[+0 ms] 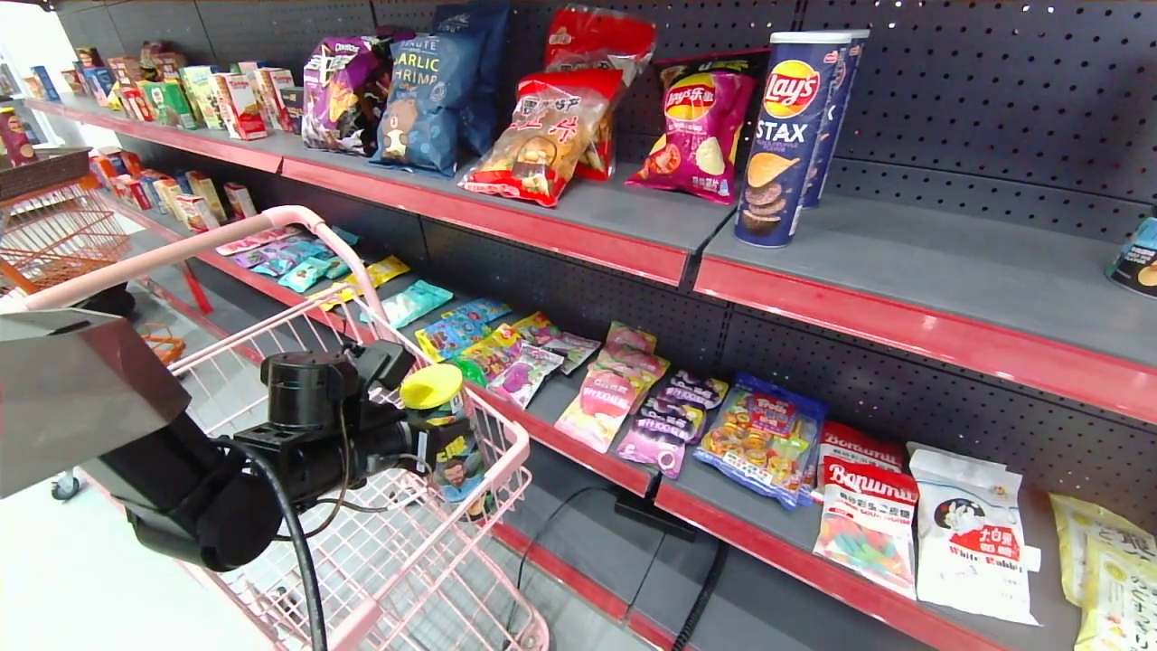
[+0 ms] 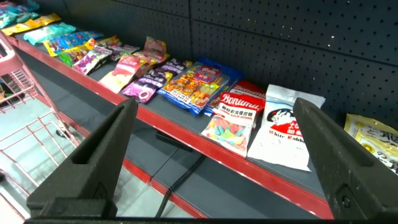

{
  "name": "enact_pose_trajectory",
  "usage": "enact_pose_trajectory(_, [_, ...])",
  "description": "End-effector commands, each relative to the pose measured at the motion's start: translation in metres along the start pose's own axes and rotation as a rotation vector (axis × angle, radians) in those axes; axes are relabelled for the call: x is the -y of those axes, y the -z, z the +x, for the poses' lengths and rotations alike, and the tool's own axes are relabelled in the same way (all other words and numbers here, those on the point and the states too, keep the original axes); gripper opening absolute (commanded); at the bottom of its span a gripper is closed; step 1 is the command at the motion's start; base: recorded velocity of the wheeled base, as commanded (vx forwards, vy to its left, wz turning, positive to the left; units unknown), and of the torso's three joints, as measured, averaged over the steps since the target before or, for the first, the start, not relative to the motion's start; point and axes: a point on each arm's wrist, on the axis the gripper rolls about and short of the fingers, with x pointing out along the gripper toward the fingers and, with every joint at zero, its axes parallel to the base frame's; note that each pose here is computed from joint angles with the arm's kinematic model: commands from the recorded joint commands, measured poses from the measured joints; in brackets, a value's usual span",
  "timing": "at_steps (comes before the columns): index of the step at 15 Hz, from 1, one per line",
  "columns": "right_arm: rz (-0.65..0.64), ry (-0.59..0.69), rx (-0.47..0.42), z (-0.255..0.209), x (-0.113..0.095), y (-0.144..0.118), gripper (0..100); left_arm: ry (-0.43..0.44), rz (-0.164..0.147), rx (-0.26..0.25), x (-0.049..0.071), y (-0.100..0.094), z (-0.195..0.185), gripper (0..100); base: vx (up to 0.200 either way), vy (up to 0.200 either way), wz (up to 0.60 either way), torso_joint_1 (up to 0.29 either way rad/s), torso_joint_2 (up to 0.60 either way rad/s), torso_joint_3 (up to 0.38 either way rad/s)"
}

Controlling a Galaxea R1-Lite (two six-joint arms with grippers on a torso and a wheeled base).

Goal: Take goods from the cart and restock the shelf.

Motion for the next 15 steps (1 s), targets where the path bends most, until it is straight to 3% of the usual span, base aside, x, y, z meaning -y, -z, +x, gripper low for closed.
enact_pose_trajectory(1, [0.001,-0.001,0.0,0.0,0.0,0.0,100,-0.002,-0.001,0.0,0.0,0.0,-0.001,0,0.0,0.0,0.0,0.0,0.0,0.0])
enact_pose_trajectory(2, [0.001,-0.001,0.0,0.0,0.0,0.0,100,-0.002,0.0,0.003,0.0,-0.001,-0.002,0,0.0,0.0,0.0,0.0,0.0,0.0])
enact_pose_trajectory(5, [0.001,-0.001,-0.002,0.0,0.0,0.0,100,-0.019,0.01,0.086,0.006,-0.023,-0.039,0,0.0,0.0,0.0,0.0,0.0,0.0])
enact_pose_trajectory(7, [0.001,-0.001,-0.002,0.0,0.0,0.0,100,-0.061,0.017,0.159,0.006,-0.042,-0.084,0,0.0,0.0,0.0,0.0,0.0,0.0])
enact_pose_trajectory(10, [0.001,-0.001,-0.002,0.0,0.0,0.0,100,-0.086,0.036,0.243,0.02,-0.059,-0.145,0,0.0,0.0,0.0,0.0,0.0,0.0])
enact_pose_trajectory(11, [0.001,-0.001,-0.002,0.0,0.0,0.0,100,-0.086,0.036,0.243,0.02,-0.059,-0.145,0,0.0,0.0,0.0,0.0,0.0,0.0])
enact_pose_trajectory(12, [0.001,-0.001,-0.002,0.0,0.0,0.0,100,-0.091,0.067,0.319,0.039,-0.066,-0.196,0,0.0,0.0,0.0,0.0,0.0,0.0])
enact_pose_trajectory(13, [0.002,-0.001,-0.002,0.0,0.0,0.0,100,-0.093,0.079,0.355,0.051,-0.065,-0.227,0,0.0,0.0,0.0,0.0,0.0,0.0])
enact_pose_trajectory(15, [0.002,-0.001,-0.002,0.0,0.0,0.0,100,-0.108,0.087,0.383,0.064,-0.055,-0.265,0,0.0,0.0,0.0,0.117,-0.32,-0.21])
